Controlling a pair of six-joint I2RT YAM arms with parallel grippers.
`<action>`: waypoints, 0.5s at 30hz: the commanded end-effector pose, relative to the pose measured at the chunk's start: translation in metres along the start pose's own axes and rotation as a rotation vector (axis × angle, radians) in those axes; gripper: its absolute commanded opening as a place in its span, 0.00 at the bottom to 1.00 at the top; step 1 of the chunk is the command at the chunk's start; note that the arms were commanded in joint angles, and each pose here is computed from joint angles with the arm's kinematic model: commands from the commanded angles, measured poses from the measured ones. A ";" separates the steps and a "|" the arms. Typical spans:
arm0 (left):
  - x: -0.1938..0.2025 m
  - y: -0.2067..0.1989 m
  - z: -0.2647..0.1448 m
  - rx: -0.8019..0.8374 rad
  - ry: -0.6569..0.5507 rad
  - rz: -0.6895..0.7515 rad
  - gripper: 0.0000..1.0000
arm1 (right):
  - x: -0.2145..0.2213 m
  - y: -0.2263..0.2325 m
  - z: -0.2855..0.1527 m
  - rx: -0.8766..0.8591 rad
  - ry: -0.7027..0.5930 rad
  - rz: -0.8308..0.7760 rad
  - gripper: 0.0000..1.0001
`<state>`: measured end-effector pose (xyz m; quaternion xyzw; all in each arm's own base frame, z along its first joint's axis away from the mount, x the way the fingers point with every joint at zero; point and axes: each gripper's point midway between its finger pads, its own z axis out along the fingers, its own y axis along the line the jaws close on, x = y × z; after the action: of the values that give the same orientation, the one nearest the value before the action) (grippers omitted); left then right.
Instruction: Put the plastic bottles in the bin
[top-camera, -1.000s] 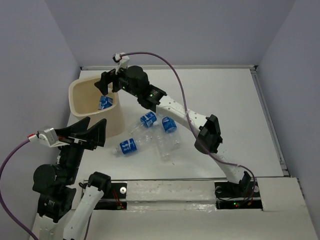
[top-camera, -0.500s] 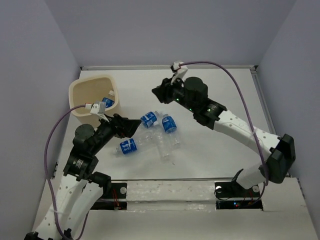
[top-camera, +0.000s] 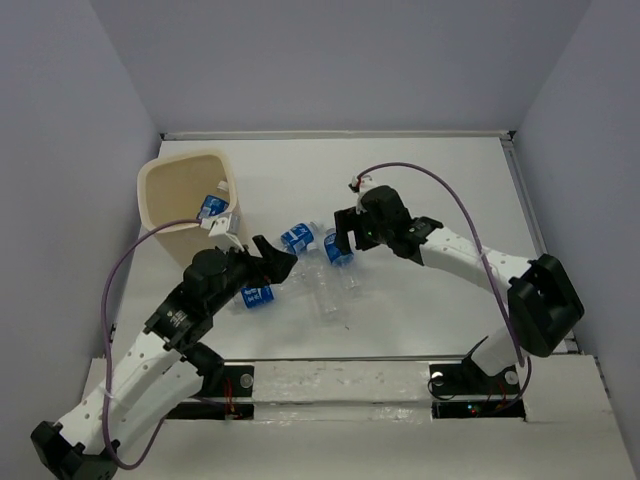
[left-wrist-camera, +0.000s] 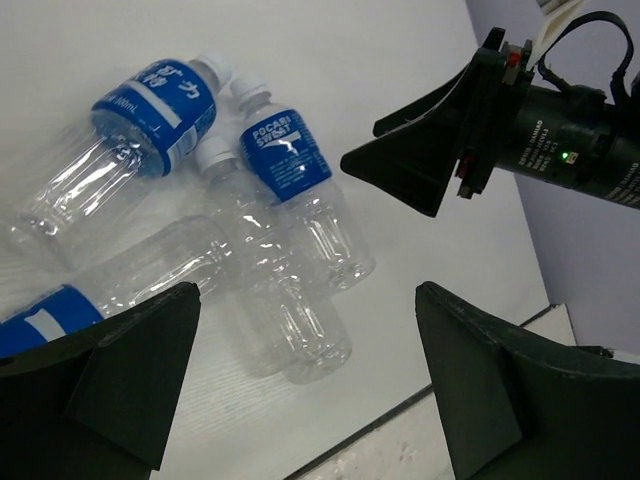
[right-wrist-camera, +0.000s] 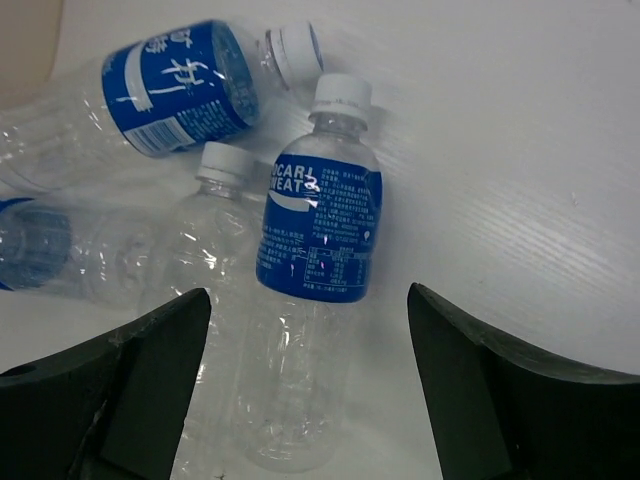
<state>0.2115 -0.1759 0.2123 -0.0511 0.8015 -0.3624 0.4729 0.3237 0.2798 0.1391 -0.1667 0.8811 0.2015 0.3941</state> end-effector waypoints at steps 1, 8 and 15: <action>0.017 0.024 0.005 -0.124 0.030 -0.016 0.98 | 0.010 0.004 0.008 -0.032 0.069 -0.045 0.83; 0.081 0.011 0.030 -0.163 0.223 0.065 0.99 | 0.024 0.002 0.034 -0.016 0.148 -0.035 0.80; 0.086 0.001 0.038 -0.172 0.205 0.091 0.99 | 0.031 -0.001 0.061 0.008 0.194 -0.033 0.84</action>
<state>0.1782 -0.2221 0.1063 0.0099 0.9022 -0.2540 0.3484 0.3292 0.2930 0.0731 -0.1946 0.9169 0.1702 0.3042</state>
